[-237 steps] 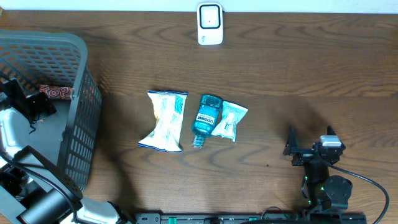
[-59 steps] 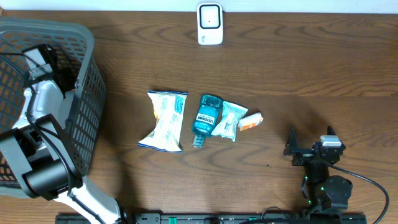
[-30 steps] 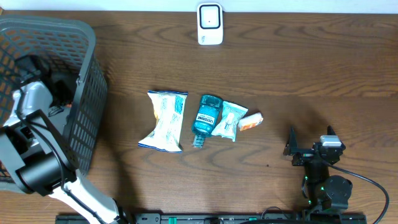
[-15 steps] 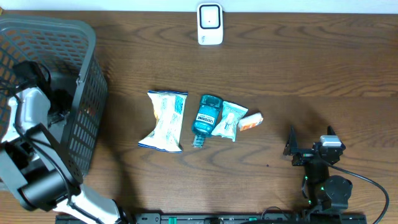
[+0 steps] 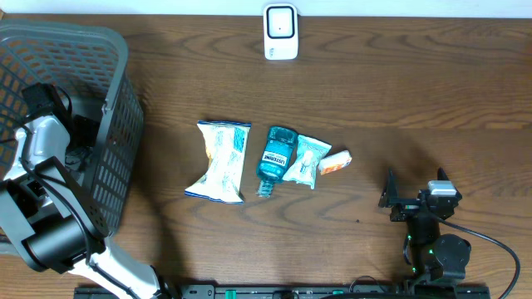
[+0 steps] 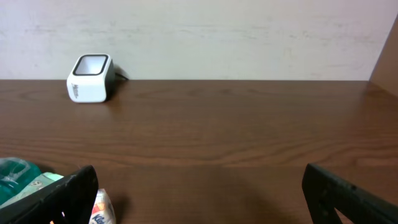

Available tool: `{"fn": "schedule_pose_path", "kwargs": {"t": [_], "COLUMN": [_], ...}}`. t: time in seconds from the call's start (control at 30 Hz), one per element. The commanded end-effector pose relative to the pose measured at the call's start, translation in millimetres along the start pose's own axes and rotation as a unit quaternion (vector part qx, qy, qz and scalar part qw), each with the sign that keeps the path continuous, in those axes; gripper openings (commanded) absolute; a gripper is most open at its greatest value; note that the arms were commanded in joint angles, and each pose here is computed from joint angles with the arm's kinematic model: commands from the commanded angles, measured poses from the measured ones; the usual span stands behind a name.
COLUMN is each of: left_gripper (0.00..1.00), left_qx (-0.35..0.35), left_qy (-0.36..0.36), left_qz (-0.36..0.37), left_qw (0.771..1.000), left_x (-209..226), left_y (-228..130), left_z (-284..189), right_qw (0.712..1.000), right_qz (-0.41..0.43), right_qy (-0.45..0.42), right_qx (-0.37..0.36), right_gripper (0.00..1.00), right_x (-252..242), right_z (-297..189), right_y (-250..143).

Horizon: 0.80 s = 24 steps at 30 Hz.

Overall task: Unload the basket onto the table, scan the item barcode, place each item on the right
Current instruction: 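Lower the left gripper onto the red Top chocolate bar and grasp it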

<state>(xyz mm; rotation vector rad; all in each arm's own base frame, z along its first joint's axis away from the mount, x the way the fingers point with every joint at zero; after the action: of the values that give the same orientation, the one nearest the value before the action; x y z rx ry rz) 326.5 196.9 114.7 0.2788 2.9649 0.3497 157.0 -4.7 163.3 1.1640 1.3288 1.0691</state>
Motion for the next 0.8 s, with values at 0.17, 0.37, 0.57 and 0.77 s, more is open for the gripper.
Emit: {"fn": "schedule_pose_path", "kwargs": {"t": [0.17, 0.37, 0.57, 0.77], "left_gripper": [0.98, 0.98, 0.98, 0.98], "left_qx": [-0.02, -0.083, -0.11, -0.087], "left_qy": [0.03, -0.015, -0.019, -0.025], "left_qz": [-0.081, 0.142, 0.286, 0.09], "left_qw": [0.996, 0.986, 0.952, 0.992], "left_x": [6.7, -4.6, -6.4, -2.2], "left_y": [-3.5, 13.0, 17.2, 12.8], "left_z": [-1.2, -34.4, -53.0, -48.9], "right_qw": [1.0, 1.0, 1.0, 1.0], "right_qz": [0.007, 0.007, 0.007, 0.007], "right_qy": [-0.002, -0.002, -0.002, -0.002], "right_qx": [0.003, 0.003, 0.003, 0.003], "right_gripper": [0.99, 0.99, 0.99, 0.99], "right_x": [-0.3, -0.3, -0.3, -0.3], "right_z": [0.1, 0.1, 0.1, 0.1], "right_y": [-1.1, -1.2, -1.2, -1.2]}}
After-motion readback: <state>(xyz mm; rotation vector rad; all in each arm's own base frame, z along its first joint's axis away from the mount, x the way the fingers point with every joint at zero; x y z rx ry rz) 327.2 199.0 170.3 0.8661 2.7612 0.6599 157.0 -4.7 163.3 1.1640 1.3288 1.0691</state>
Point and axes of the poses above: each gripper's point midway between its finger pads, its own z axis out along the fingers, its own x axis along the line the jaws close on, y = z × x, the point moved 9 cm from there along -z, back along the fingers, and after that the axes turned 9 degrees about -z, right-handed, at the moved point
